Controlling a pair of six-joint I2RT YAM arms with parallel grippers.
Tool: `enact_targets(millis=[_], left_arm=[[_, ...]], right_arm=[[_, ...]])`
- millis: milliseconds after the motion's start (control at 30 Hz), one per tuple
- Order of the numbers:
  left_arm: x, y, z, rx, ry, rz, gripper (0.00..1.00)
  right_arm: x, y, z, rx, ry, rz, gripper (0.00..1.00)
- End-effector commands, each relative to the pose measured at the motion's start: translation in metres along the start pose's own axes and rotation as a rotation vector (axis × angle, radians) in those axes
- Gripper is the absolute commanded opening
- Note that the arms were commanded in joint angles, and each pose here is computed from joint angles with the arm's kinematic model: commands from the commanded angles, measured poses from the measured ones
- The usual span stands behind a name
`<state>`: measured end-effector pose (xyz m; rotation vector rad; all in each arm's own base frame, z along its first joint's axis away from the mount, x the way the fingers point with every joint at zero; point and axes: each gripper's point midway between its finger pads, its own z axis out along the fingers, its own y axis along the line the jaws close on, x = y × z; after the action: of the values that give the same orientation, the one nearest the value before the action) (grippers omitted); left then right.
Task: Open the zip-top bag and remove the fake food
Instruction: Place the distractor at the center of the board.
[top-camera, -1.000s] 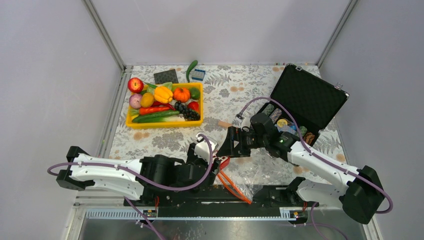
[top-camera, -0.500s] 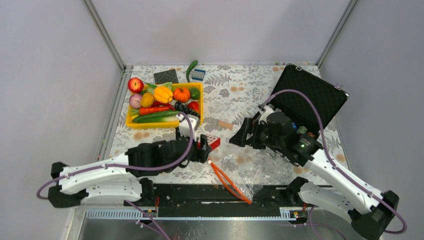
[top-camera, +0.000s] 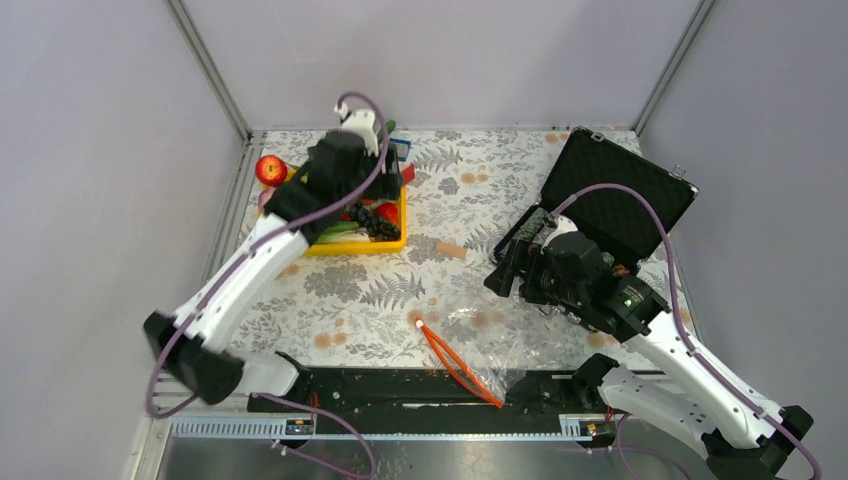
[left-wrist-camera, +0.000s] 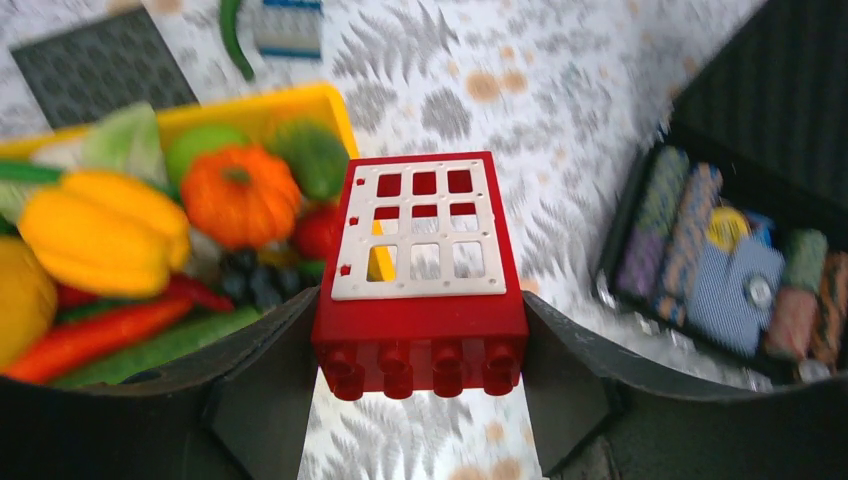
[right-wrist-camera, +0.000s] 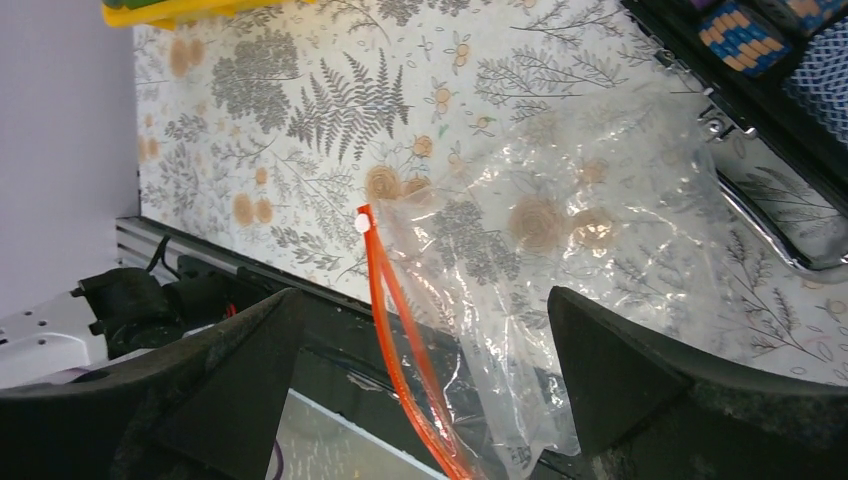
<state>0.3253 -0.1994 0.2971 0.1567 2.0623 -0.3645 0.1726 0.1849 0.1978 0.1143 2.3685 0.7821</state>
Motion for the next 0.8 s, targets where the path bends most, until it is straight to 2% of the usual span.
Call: enact_targets(millis=[0,133,233,267,333,400,500,767], left_arm=[[-0.054,0.018,0.051,0.048,-0.031,0.014,0.29],[-0.087,0.055,0.115,0.009,0.007,-0.044,0.30],[-0.123,0.077,0.162,0.052,-0.008,-0.167,0.30],[-0.120,0.088,0.182,0.058,0.008,-0.218,0.30],[-0.132,0.108,0.213,0.064,-0.038,-0.305,0.30],[-0.125,0.128,0.244,0.063,-0.059,-0.389,0.31],[-0.112,0.150,0.272,0.027,-0.076,-0.441,0.31],[-0.093,0.186,0.304,-0.115,-0.157,-0.537,0.33]], right_arm=[[-0.009,-0.012,-0.002,0.065,-0.041,-0.025,1.00],[-0.024,-0.009,0.009,0.100,-0.031,-0.077,1.00],[-0.038,-0.006,0.023,0.123,0.001,-0.112,1.00],[-0.044,-0.005,0.027,0.127,0.012,-0.117,1.00],[-0.053,-0.004,0.035,0.127,0.025,-0.125,1.00],[-0.061,-0.007,0.042,0.128,0.031,-0.112,1.00],[-0.072,-0.017,0.049,0.133,0.032,-0.072,1.00],[-0.082,-0.034,0.060,0.134,0.046,-0.003,1.00]])
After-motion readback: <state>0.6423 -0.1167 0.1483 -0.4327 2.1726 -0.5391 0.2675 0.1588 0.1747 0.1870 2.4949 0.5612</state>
